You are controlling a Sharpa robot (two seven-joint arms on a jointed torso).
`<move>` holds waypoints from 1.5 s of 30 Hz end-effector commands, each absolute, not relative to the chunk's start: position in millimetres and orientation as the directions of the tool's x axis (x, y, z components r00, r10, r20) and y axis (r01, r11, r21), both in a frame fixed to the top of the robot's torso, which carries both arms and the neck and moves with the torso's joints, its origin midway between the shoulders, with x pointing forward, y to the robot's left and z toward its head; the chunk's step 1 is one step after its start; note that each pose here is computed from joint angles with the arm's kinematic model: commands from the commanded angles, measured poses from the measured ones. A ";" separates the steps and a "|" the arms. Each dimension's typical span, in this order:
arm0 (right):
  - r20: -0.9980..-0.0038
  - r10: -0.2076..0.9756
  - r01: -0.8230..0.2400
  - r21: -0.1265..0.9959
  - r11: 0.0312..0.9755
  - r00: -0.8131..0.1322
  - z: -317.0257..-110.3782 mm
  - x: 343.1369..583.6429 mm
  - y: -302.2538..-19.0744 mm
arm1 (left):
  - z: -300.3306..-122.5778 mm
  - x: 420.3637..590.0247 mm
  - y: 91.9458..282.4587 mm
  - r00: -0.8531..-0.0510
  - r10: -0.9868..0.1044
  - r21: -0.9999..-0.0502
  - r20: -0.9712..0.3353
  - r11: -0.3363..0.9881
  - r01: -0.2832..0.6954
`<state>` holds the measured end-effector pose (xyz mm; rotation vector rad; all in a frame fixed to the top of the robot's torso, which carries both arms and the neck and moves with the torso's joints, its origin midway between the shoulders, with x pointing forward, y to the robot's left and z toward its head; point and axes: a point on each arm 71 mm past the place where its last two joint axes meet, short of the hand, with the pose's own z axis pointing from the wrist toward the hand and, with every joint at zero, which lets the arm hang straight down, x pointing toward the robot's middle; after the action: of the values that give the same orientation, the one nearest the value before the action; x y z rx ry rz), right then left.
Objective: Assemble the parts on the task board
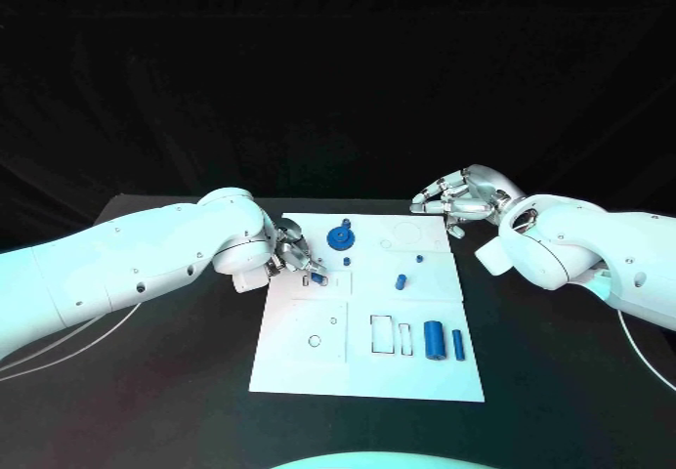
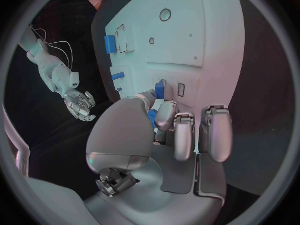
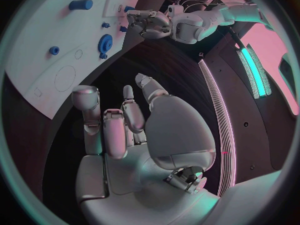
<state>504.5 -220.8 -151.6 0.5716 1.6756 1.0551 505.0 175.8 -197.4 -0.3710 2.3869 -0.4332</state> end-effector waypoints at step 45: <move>-0.471 0.785 -0.084 0.873 0.480 -0.403 -157.2 503.4 -217.5 | -202.9 502.5 162.3 -0.699 -0.313 -0.372 -0.643 0.925 -0.072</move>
<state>504.1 -219.1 -156.0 0.6021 1.7052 1.0719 503.5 164.7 -202.7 -0.2894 2.3192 -0.4062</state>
